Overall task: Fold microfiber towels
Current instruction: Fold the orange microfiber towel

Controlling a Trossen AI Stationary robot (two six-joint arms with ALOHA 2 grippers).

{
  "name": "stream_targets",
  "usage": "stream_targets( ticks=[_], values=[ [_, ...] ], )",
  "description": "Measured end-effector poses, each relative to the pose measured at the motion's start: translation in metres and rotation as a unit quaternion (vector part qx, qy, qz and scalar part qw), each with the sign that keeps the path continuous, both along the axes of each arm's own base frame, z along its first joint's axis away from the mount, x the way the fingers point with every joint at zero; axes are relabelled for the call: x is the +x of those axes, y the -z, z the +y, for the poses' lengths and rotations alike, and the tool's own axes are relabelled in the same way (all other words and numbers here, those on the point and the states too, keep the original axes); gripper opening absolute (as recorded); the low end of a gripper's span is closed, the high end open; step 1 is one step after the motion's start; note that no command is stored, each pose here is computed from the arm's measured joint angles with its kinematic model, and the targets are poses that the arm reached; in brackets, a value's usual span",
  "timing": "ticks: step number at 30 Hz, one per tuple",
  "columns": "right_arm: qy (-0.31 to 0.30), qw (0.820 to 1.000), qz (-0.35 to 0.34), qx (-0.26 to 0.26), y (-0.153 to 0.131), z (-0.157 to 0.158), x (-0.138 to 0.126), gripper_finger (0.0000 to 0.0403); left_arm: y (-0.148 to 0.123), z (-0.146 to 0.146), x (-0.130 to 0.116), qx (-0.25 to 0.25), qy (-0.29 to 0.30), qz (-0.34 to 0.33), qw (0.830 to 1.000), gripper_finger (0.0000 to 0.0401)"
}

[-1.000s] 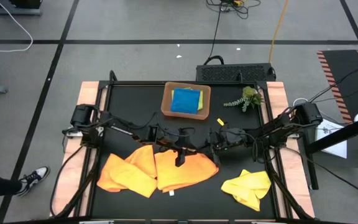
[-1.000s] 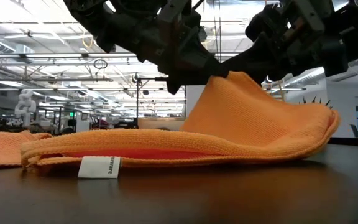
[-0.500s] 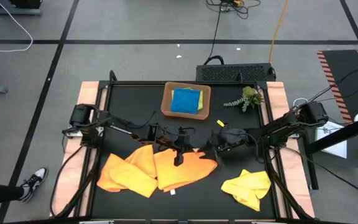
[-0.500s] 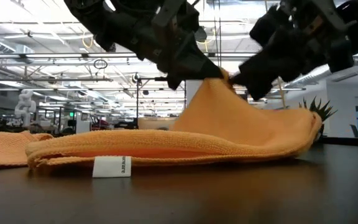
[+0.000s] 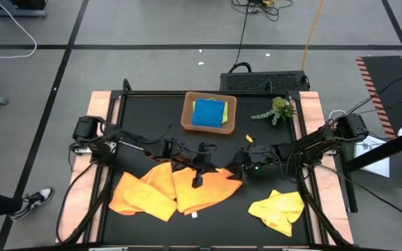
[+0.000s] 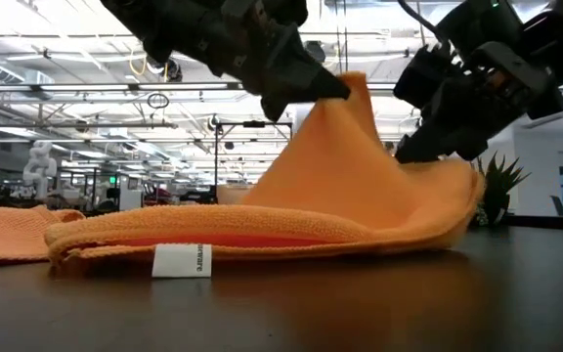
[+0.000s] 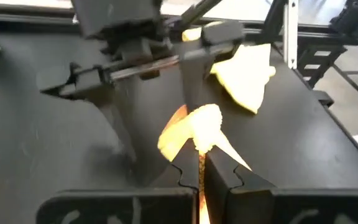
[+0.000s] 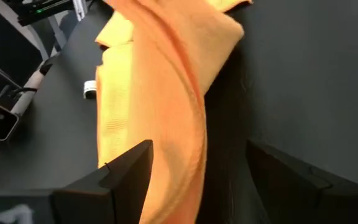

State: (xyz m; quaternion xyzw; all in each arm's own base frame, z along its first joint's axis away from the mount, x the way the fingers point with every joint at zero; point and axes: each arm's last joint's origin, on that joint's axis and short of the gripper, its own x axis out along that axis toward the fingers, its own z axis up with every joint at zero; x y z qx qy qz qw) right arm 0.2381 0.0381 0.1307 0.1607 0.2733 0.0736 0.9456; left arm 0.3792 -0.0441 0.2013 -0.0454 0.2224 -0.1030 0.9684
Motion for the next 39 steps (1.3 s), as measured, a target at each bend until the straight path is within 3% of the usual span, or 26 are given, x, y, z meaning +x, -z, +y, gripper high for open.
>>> stream_targets(
  ticks=[8,13,22,33,39],
  values=[
    [0.008,0.996,0.069,0.049,0.009,0.004,-0.007,0.0252,-0.008,0.0,-0.005,0.019,-0.022,0.001,1.0,0.0002],
    [0.001,0.993,0.081,0.088,0.015,0.013,-0.015,0.0232,-0.015,0.001,-0.009,0.027,-0.033,0.004,0.999,0.0002],
    [0.013,0.988,-0.018,0.152,0.015,0.014,-0.033,0.016,-0.016,0.001,-0.009,0.034,-0.036,-0.002,0.999,0.0004],
    [0.015,0.989,-0.034,0.14,0.019,0.012,-0.042,0.0015,-0.016,0.002,-0.009,0.035,-0.051,-0.002,0.998,0.0003],
    [-0.037,0.981,-0.103,0.16,0.002,0.019,-0.041,0.0007,-0.02,-0.003,-0.011,0.011,-0.058,-0.003,0.998,0.0003]
  ],
)
